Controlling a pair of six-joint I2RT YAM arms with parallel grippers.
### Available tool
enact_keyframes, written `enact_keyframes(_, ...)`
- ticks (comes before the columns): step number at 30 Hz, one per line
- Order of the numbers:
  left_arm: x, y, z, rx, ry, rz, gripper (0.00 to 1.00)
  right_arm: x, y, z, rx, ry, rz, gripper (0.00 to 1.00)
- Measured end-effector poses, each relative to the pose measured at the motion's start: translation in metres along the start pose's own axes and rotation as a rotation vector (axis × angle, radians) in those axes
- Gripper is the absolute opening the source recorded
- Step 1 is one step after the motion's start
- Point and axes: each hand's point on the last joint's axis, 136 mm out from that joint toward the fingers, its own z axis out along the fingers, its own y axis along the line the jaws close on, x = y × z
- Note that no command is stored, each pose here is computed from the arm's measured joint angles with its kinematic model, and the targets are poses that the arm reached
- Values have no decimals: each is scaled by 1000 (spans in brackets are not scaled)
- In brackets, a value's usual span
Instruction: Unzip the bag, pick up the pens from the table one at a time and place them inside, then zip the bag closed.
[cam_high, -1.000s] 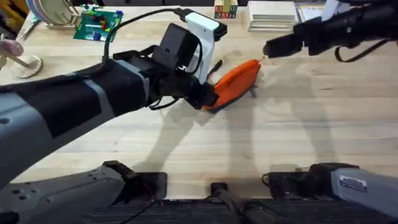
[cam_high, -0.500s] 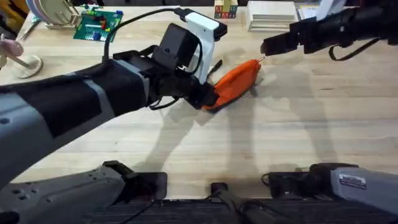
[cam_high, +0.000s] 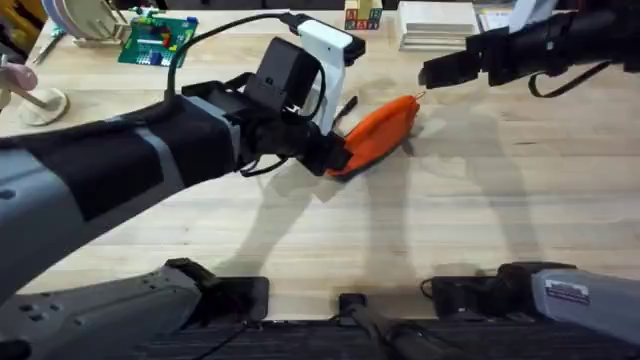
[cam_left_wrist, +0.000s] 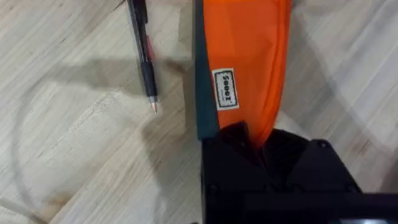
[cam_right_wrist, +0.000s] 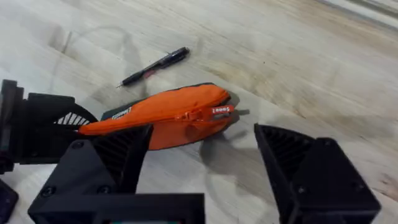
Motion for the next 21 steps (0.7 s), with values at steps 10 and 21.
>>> enact_keyframes(10,0,0,0,0,0,0,43,2,-3,6,-3,14,29,996)
enact_keyframes(21,0,0,0,0,0,0,43,2,-3,7,-1,14,405,996)
